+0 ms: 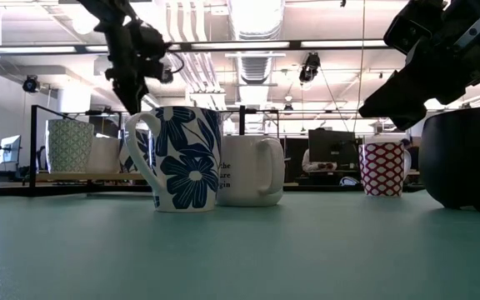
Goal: Place coffee mugs
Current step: Put the blue patterned mug on the shelf
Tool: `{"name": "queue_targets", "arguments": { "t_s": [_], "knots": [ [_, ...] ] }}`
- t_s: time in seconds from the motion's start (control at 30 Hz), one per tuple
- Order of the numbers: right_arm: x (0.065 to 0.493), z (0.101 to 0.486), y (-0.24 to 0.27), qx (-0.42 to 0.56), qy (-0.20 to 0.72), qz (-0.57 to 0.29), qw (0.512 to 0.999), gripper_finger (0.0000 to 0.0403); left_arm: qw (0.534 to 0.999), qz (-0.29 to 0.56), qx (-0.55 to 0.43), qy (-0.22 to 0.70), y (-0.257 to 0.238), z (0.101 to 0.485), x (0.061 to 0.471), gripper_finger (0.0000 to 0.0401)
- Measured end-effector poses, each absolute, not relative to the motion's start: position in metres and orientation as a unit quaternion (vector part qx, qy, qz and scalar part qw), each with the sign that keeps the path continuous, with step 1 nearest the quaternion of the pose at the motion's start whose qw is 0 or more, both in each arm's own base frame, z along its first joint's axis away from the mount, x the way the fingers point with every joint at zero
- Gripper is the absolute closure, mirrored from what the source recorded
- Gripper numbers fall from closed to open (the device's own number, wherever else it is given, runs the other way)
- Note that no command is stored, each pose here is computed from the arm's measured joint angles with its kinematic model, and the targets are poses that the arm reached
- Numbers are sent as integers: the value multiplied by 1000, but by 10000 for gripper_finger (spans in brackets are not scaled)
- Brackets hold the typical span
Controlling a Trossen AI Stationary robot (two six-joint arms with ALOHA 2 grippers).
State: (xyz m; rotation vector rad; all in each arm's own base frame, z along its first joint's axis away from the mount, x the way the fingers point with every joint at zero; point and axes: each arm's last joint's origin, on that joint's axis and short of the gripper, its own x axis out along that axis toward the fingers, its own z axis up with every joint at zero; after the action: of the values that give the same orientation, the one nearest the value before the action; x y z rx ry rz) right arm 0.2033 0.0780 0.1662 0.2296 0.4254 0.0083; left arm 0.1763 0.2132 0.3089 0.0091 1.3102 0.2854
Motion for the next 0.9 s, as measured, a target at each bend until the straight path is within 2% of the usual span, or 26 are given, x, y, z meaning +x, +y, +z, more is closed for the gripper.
{"name": "queue_targets", "arguments": {
  "t_s": [0.37, 0.47, 0.6, 0.73, 0.9],
  "knots": [
    [203, 166, 78, 112, 211, 4, 971, 316, 812, 86, 26, 577, 150, 324, 215, 296],
    [203, 166, 79, 86, 215, 29, 972, 316, 812, 106, -9, 574, 128, 323, 231, 296],
    [203, 166, 82, 21, 219, 87, 972, 316, 801, 153, -104, 570, 98, 314, 251, 296],
    [203, 166, 82, -15, 216, 98, 971, 316, 787, 137, -126, 588, 58, 301, 269, 296],
    [203, 166, 82, -10, 216, 97, 971, 316, 787, 121, -145, 587, 13, 286, 288, 296]
  ]
}}
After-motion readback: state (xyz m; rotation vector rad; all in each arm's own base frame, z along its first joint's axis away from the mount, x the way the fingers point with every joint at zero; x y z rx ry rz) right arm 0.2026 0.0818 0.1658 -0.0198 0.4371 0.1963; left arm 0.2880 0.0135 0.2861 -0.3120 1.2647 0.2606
